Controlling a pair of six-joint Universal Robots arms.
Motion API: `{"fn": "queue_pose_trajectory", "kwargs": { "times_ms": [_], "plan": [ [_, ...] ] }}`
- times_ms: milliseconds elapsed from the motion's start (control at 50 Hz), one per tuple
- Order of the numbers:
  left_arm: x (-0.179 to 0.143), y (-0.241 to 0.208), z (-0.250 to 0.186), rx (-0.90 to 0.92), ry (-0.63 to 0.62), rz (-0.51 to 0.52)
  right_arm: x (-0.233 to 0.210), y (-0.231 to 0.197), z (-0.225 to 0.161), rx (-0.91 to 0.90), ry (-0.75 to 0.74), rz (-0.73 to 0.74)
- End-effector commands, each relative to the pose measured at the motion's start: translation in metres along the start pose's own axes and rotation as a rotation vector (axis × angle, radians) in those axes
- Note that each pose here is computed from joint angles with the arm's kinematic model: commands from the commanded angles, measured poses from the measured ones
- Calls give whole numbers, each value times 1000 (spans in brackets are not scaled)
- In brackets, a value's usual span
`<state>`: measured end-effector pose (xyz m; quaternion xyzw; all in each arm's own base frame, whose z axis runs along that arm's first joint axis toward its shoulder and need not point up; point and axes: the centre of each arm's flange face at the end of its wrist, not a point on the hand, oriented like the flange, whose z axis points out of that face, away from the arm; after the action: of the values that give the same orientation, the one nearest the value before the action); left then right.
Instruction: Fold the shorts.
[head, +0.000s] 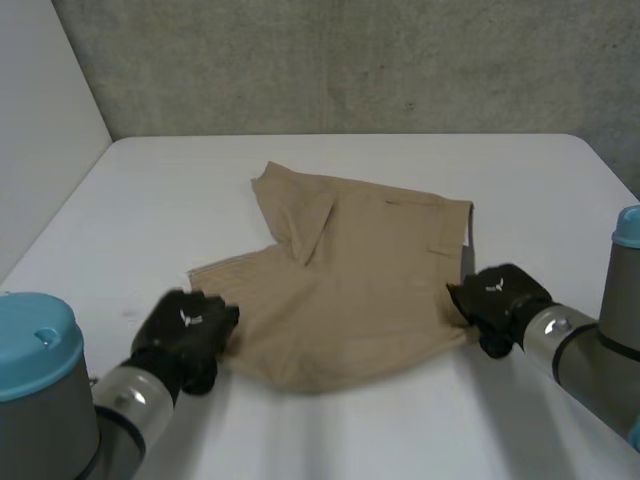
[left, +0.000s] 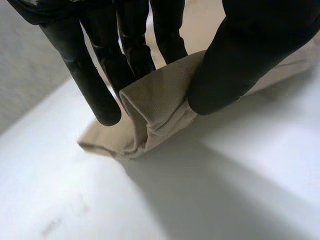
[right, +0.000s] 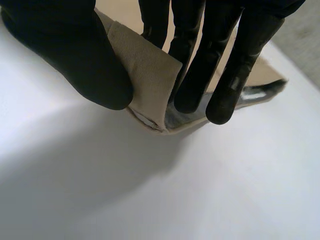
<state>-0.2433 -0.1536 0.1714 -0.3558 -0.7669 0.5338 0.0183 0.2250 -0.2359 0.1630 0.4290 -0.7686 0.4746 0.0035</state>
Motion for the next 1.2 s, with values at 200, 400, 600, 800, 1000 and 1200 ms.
{"fn": "queue_pose_trajectory", "kwargs": {
  "times_ms": [200, 400, 600, 800, 1000, 1200],
  "plan": [
    [17, 7, -34, -134, 114, 60, 8, 17, -18, -150, -77, -111],
    [-20, -49, 9, 38, -24, 125, 13, 15, -8, -79, -17, -93],
    [-23, -83, 94, 265, 14, 185, 10, 19, -5, -69, -11, -84],
    [-6, -77, 179, 337, 120, 221, 9, 19, 0, -49, 5, -80],
    [10, -72, 216, 439, 263, 292, 9, 23, 4, -49, 12, -79],
    [13, -76, 235, 448, 357, 299, 7, 25, 3, -52, 6, -78]
  ]
}}
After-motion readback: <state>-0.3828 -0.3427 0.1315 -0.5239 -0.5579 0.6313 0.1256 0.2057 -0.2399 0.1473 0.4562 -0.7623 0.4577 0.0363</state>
